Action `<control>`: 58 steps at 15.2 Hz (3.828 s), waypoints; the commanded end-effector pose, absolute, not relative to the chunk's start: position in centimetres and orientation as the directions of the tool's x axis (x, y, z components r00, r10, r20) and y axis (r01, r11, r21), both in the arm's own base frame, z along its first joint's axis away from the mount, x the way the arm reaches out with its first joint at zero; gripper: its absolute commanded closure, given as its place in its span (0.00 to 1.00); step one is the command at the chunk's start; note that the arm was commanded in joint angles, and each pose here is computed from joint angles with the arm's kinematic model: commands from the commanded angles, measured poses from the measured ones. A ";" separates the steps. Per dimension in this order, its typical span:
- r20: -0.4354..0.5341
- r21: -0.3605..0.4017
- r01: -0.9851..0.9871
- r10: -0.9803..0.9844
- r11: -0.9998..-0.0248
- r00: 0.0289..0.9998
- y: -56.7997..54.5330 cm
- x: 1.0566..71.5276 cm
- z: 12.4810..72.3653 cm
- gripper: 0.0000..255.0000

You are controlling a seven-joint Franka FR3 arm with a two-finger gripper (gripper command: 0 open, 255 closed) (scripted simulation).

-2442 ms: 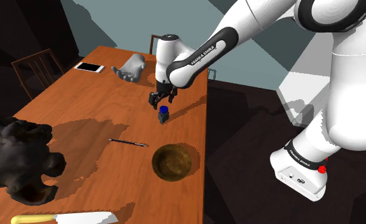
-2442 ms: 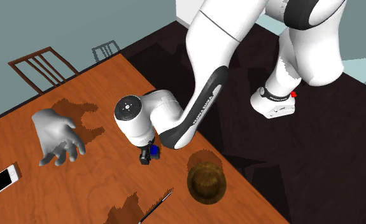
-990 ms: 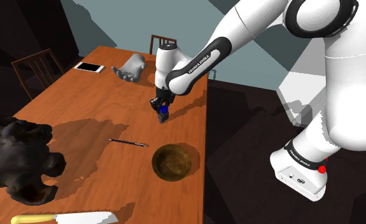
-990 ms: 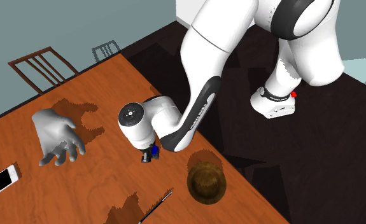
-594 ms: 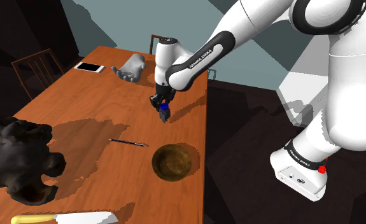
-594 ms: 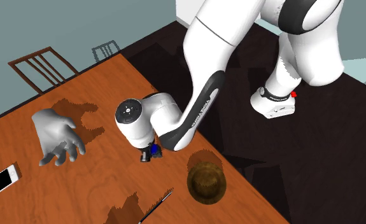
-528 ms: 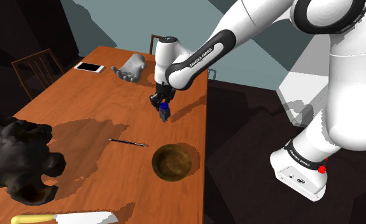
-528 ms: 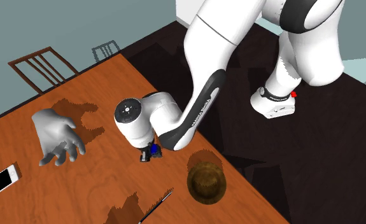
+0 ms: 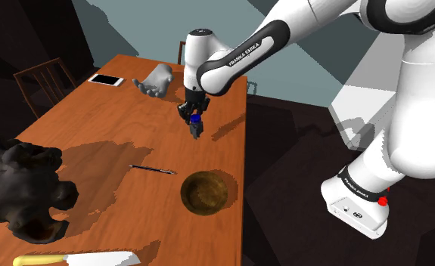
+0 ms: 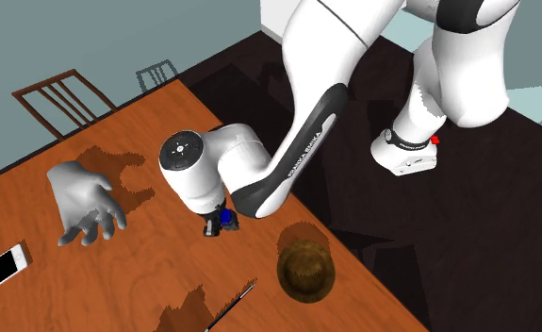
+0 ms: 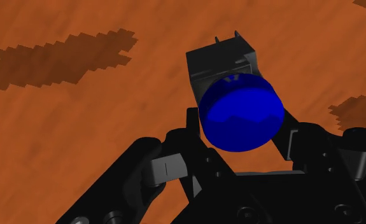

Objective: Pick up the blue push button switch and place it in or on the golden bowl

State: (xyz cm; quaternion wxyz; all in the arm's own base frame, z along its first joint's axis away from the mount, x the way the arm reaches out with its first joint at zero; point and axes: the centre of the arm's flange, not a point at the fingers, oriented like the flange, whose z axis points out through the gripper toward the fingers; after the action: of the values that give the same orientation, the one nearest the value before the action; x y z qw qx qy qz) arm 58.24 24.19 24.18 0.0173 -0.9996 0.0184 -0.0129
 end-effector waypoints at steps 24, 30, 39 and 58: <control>0.025 -0.035 -0.036 -0.037 -0.999 0.999 34.0 41.2 31.4 1.00; 0.025 -0.035 -0.036 -0.037 -0.999 0.999 37.4 35.3 31.6 1.00; 0.025 -0.035 -0.036 -0.037 -0.999 0.999 37.4 35.3 26.8 1.00; 0.025 -0.035 -0.036 -0.037 -0.999 0.999 37.4 35.3 22.3 0.00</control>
State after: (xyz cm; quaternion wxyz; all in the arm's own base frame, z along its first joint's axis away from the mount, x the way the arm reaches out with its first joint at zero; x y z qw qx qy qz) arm 35.30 37.37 22.29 0.0172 -0.9996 0.0184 -0.0129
